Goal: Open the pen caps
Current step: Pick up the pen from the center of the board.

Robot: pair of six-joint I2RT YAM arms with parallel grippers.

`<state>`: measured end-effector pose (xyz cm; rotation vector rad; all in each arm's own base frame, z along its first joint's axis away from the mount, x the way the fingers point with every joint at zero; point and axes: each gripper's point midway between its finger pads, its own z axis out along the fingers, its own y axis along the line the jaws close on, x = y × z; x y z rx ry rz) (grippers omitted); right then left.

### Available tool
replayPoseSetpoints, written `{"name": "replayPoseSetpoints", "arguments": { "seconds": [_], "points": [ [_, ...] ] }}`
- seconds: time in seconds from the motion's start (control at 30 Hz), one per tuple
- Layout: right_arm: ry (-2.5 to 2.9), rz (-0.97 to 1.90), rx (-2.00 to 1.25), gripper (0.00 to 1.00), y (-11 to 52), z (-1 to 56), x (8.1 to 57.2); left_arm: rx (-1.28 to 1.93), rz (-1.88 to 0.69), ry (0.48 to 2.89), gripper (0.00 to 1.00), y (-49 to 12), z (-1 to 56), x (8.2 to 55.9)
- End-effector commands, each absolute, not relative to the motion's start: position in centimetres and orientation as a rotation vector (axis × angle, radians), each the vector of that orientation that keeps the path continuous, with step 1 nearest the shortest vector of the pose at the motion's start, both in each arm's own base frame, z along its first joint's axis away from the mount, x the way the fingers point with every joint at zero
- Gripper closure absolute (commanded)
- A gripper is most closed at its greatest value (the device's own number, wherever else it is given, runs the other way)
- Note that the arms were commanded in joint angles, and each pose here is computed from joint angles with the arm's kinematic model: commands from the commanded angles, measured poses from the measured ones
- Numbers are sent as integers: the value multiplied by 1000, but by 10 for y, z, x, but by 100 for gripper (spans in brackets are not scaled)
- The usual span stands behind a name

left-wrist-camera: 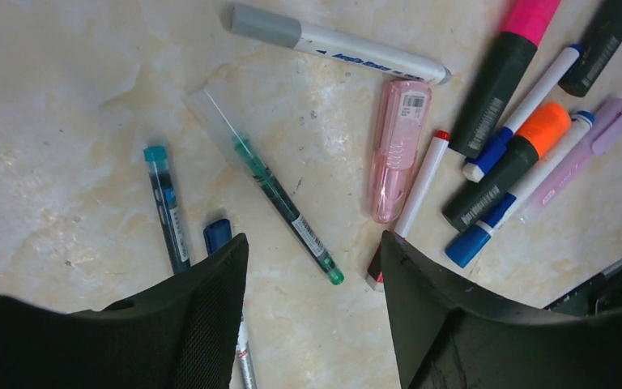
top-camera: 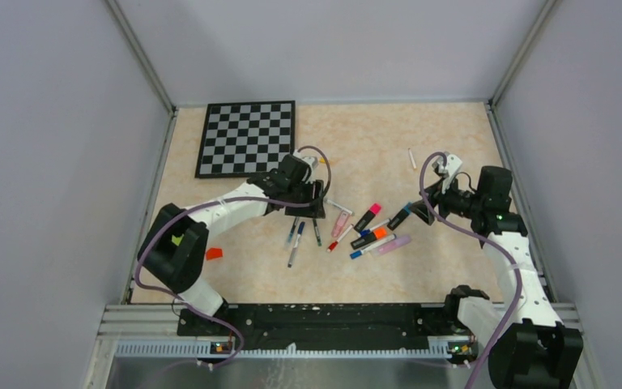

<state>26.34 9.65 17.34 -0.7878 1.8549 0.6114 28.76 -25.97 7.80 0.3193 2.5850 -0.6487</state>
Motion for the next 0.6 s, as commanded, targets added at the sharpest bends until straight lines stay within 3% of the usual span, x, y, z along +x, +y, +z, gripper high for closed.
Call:
{"name": "replayPoseSetpoints", "arguments": {
  "seconds": [0.0, 0.1, 0.33, 0.57],
  "points": [
    [1815, 614, -811, 42, 97, 179, 265, 52, -502, 2569, 36, -261, 78, 298],
    [1817, 613, -809, 42, 97, 179, 265, 33, -428, 2587, 36, -265, 67, 296],
    [1820, 607, -804, 42, 96, 178, 266, -9, -377, 2606, 52, -274, 58, 293],
    [1824, 606, -801, 42, 96, 178, 266, 8, -342, 2635, 60, -277, 44, 290]
  ]
}}
